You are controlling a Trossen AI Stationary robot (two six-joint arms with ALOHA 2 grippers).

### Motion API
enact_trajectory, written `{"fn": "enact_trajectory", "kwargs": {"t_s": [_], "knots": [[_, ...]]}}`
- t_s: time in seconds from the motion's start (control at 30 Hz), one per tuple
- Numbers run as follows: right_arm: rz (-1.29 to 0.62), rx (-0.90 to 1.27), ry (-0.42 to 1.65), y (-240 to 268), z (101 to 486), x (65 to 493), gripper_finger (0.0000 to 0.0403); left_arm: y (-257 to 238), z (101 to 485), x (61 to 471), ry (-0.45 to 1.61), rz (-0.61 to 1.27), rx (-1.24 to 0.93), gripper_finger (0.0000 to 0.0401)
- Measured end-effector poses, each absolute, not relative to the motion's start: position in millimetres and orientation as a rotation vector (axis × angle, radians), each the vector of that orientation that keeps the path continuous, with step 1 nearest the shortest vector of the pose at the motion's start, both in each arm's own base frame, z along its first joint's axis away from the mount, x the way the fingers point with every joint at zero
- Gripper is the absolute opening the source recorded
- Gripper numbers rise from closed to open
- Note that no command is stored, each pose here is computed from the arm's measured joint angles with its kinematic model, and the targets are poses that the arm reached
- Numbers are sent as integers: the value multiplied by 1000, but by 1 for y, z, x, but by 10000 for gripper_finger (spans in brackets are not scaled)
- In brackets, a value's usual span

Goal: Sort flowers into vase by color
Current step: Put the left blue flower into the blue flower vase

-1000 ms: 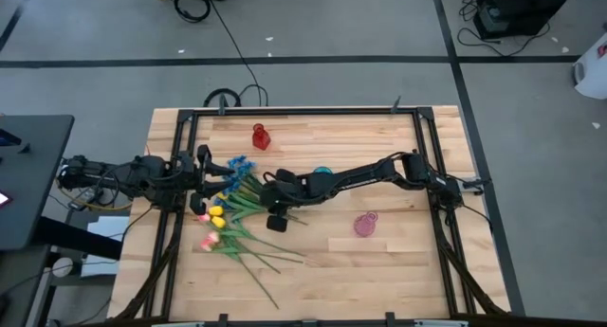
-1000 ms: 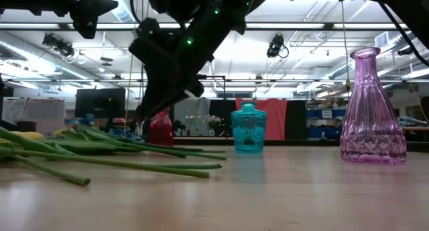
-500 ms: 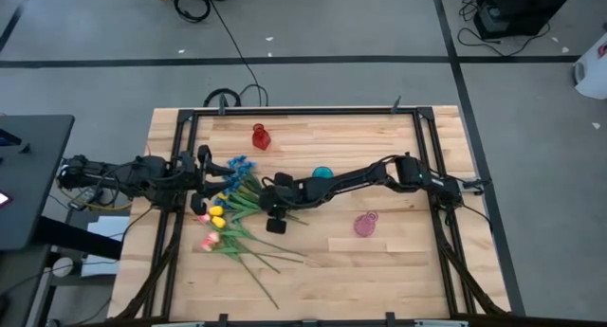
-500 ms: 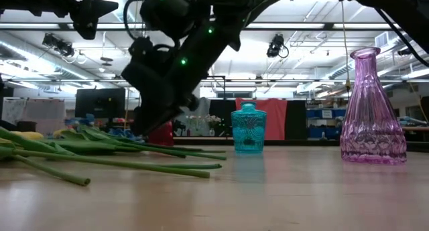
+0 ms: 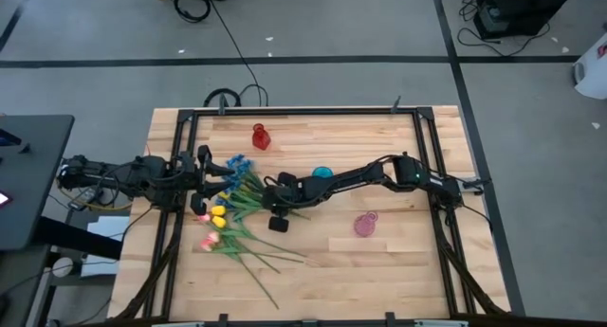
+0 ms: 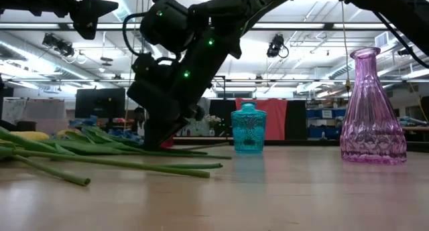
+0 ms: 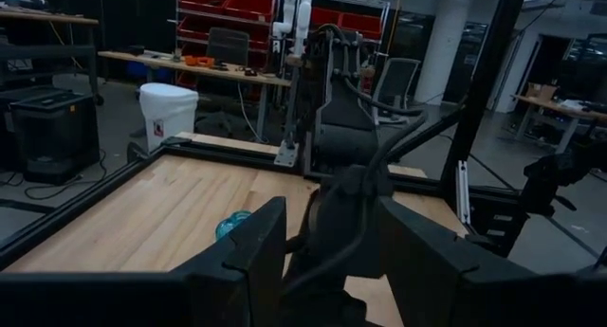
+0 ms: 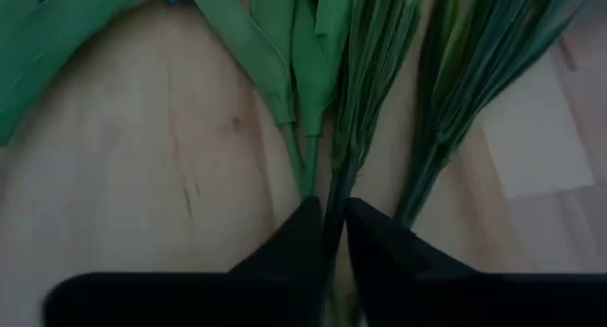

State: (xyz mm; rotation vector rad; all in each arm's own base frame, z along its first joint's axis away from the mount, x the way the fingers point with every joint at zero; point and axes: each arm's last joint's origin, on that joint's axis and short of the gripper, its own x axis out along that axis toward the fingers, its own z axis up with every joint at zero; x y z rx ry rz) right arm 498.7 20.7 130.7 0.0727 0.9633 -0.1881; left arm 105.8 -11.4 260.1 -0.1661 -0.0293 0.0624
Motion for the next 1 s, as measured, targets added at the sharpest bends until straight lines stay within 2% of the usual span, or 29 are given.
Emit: {"fn": "enact_trajectory", "kwargs": {"t_s": [0.13, 0.37, 0.7, 1.0], "knots": [[-189, 107, 966, 16, 130, 499, 12, -11, 260, 106, -28, 62, -166, 168], [-241, 129, 989, 7, 150, 492, 6, -11, 260, 106, -28, 62, -170, 168], [-344, -11, 933, 11, 229, 479, 5, -11, 260, 106, -28, 62, -168, 168], [-440, -132, 779, 10, 307, 448, 5, -11, 260, 106, -29, 62, -167, 168]]}}
